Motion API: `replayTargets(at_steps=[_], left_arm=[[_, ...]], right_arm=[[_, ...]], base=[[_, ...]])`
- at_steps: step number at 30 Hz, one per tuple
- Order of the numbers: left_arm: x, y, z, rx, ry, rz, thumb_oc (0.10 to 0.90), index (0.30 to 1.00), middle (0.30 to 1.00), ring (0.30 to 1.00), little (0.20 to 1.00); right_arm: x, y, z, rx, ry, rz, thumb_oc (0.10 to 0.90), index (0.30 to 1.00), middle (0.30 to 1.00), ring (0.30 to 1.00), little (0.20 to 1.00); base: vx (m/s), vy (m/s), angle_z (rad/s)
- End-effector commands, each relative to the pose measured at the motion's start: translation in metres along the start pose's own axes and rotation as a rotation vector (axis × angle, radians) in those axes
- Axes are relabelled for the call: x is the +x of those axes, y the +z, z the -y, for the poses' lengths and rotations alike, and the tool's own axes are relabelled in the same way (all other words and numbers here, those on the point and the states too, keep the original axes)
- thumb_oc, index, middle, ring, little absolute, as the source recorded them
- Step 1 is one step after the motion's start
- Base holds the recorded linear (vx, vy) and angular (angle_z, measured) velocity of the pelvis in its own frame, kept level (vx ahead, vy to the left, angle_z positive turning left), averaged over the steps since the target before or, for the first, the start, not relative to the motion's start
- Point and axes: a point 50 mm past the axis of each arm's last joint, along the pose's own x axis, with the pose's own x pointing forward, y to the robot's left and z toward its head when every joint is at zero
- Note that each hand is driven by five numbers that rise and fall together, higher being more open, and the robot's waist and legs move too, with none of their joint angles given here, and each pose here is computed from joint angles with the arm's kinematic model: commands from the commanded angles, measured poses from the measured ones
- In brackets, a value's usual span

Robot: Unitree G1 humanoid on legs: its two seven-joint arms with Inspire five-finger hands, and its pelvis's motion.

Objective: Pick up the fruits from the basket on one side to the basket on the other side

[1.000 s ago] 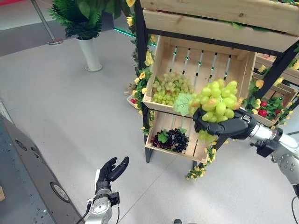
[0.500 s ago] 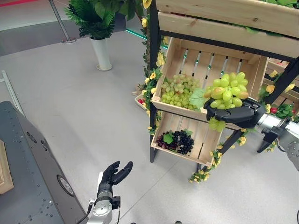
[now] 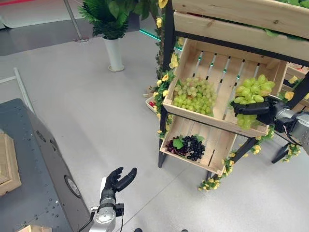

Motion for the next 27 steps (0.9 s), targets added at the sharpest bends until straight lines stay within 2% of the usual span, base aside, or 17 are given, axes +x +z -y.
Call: replayTargets(at_steps=[1, 7, 13, 17, 20, 27], left_arm=[[0.017, 0.044, -0.002, 0.071, -0.03, 0.2, 0.8, 0.9, 0.9, 0.9, 0.9], [0.017, 0.048, 0.002, 0.063, -0.05, 0.213, 0.8, 0.9, 0.9, 0.9, 0.9], [0.018, 0.052, 0.009, 0.074, -0.084, 0.222, 0.8, 0.9, 0.9, 0.9, 0.9], [0.017, 0.05, 0.011, 0.073, -0.086, 0.215, 0.8, 0.9, 0.9, 0.9, 0.9], [0.017, 0.047, 0.009, 0.075, -0.085, 0.211, 0.8, 0.9, 0.9, 0.9, 0.9], [0.017, 0.053, 0.012, 0.082, -0.114, 0.228, 0.8, 0.9, 0.9, 0.9, 0.9]], right_arm=[[-0.026, 0.105, 0.024, -0.14, -0.185, 0.274, 0.4, 0.3, 0.3, 0.3, 0.3], [-0.024, 0.104, 0.038, -0.296, -0.326, 0.14, 0.4, 0.3, 0.3, 0.3, 0.3], [-0.016, 0.109, 0.038, -0.451, -0.381, 0.021, 0.4, 0.3, 0.3, 0.3, 0.3], [-0.016, 0.113, 0.042, -0.655, -0.464, -0.066, 0.4, 0.3, 0.3, 0.3, 0.3], [-0.019, 0.12, 0.043, -0.913, -0.507, -0.154, 0.4, 0.3, 0.3, 0.3, 0.3], [-0.011, 0.11, 0.041, -1.155, -0.463, -0.303, 0.4, 0.3, 0.3, 0.3, 0.3]], base=[[-0.03, 0.018, 0.04], [-0.02, 0.004, 0.09], [0.0, -0.001, 0.01], [0.0, 0.0, 0.0], [0.0, 0.0, 0.0], [0.0, 0.0, 0.0]])
